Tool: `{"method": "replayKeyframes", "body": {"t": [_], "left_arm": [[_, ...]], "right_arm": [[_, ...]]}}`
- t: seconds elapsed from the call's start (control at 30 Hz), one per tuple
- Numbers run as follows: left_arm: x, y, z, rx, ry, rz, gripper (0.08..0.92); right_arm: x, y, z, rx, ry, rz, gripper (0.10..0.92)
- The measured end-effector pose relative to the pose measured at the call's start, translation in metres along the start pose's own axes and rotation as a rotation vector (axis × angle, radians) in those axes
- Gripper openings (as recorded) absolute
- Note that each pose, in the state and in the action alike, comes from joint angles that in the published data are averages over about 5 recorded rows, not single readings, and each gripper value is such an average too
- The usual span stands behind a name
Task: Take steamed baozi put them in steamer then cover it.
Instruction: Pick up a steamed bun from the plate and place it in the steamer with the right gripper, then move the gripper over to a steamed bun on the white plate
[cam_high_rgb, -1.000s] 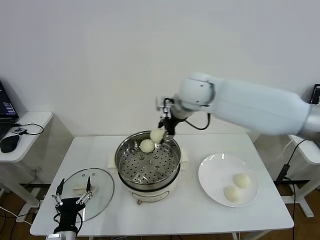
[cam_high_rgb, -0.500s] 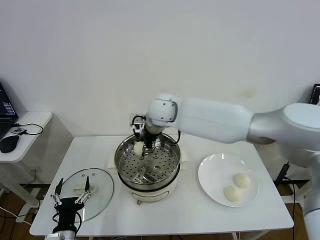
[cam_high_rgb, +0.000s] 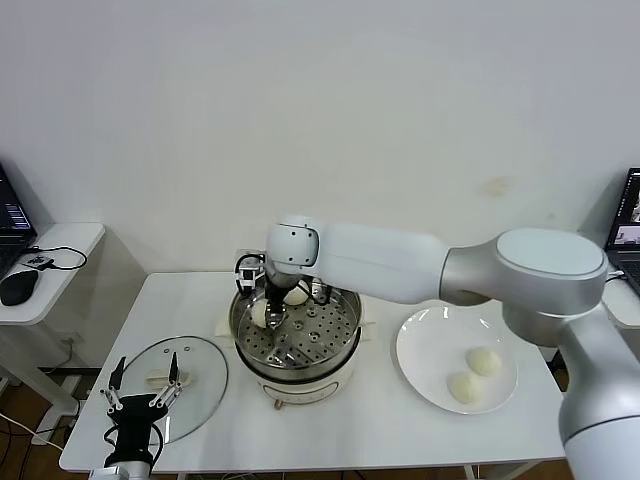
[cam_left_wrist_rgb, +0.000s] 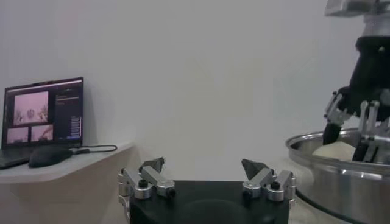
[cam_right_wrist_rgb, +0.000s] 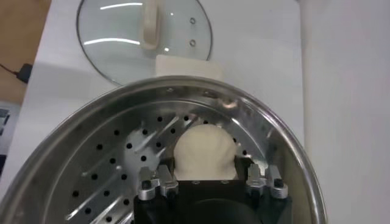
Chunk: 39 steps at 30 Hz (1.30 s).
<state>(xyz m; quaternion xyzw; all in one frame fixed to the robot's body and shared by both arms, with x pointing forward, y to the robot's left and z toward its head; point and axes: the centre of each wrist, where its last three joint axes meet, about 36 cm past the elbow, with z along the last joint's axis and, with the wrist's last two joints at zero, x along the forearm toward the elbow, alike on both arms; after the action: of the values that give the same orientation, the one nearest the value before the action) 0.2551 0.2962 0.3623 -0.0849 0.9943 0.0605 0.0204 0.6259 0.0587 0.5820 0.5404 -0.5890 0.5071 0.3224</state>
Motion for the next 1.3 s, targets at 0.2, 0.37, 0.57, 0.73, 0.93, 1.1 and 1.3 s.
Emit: {"method": "replayKeyframes", "body": {"t": [0.2,0.37,0.57,0.73,0.93,1.1,1.3], "left_arm": [[0.000,0.001,0.001,-0.003,0.002,0.002,0.823],[-0.002,0.000,0.001,-0.004,-0.002,0.006,0.823],[-0.003,-0.003,0.001,-0.003,-0.005,0.019,0.823],[-0.001,-0.007,-0.001,-0.003,-0.006,0.033,0.823],[0.003,-0.010,-0.001,-0.006,-0.001,0.045,0.823],[0.006,-0.013,-0.001,-0.011,0.002,0.051,0.823],[0.010,-0.014,-0.001,-0.021,0.009,0.052,0.823]], "right_arm": [[0.012,-0.005,0.001,0.000,-0.008,0.004,0.797],[0.045,-0.010,0.011,0.023,-0.003,0.003,0.821],[0.104,-0.011,0.043,0.075,0.021,0.005,0.823],[0.148,-0.004,0.091,0.115,0.059,0.001,0.823],[0.181,0.020,0.171,0.134,0.107,-0.005,0.823],[0.183,0.049,0.237,0.125,0.142,-0.006,0.823],[0.160,0.089,0.305,0.077,0.174,-0.011,0.823]]}}
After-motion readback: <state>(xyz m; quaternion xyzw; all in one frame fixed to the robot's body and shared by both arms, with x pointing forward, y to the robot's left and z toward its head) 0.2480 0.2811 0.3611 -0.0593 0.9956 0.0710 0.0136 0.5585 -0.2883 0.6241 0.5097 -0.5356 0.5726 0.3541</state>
